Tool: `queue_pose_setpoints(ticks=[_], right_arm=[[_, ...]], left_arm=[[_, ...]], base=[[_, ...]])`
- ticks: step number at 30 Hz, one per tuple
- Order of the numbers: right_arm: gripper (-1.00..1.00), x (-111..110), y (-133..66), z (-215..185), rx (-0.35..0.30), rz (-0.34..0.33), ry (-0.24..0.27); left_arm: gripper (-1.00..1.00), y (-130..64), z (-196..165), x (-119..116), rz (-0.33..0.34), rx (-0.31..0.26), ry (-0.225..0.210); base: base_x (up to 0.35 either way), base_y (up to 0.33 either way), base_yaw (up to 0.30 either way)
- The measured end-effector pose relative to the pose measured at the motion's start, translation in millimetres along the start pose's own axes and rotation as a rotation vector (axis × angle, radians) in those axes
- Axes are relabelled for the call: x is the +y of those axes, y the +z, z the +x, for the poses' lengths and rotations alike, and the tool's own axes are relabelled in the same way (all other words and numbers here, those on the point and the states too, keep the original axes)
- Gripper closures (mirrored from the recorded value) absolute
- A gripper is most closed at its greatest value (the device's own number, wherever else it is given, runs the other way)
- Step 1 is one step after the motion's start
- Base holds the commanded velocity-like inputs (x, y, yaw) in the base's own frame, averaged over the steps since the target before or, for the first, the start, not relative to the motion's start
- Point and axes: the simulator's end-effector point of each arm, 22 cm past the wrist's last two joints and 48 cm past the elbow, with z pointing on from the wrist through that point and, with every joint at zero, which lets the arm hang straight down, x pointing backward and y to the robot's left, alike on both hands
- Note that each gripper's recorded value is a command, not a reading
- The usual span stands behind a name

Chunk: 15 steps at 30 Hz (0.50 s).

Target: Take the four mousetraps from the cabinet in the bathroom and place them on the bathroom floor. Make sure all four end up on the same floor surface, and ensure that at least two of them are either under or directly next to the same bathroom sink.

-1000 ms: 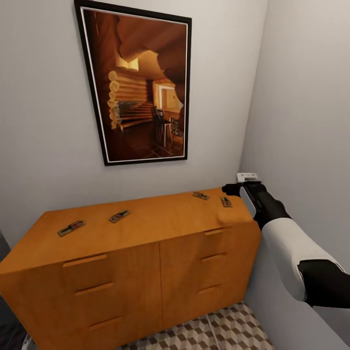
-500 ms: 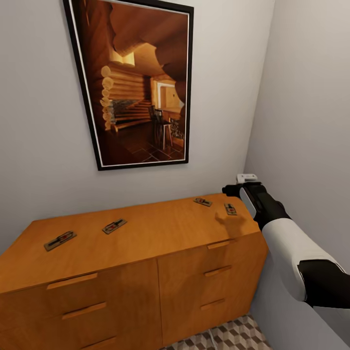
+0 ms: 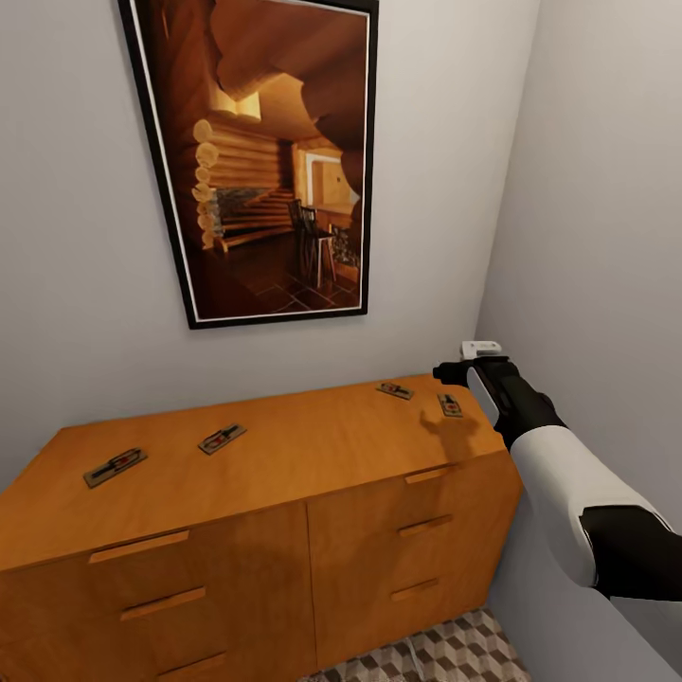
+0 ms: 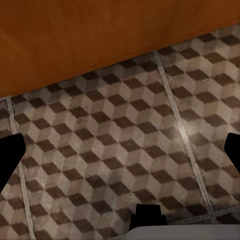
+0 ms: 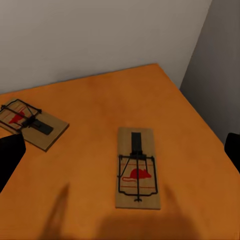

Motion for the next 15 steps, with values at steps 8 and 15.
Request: queue_pose_setpoints(ticks=[8,15], right_arm=[[-1.00,-0.5,6.6,7.7,0.013,0.001,0.000],[-1.00,-4.8,12.4,14.2,0.024,0.008,-0.001]], left_arm=[[-1.00,-0.2,5.1,-0.6,0.001,0.013,0.001],[-1.00,-0.5,9.6,-1.0,0.002,0.024,0.003]], base=[[0.000,0.000,0.000],[0.000,0.000,0.000]])
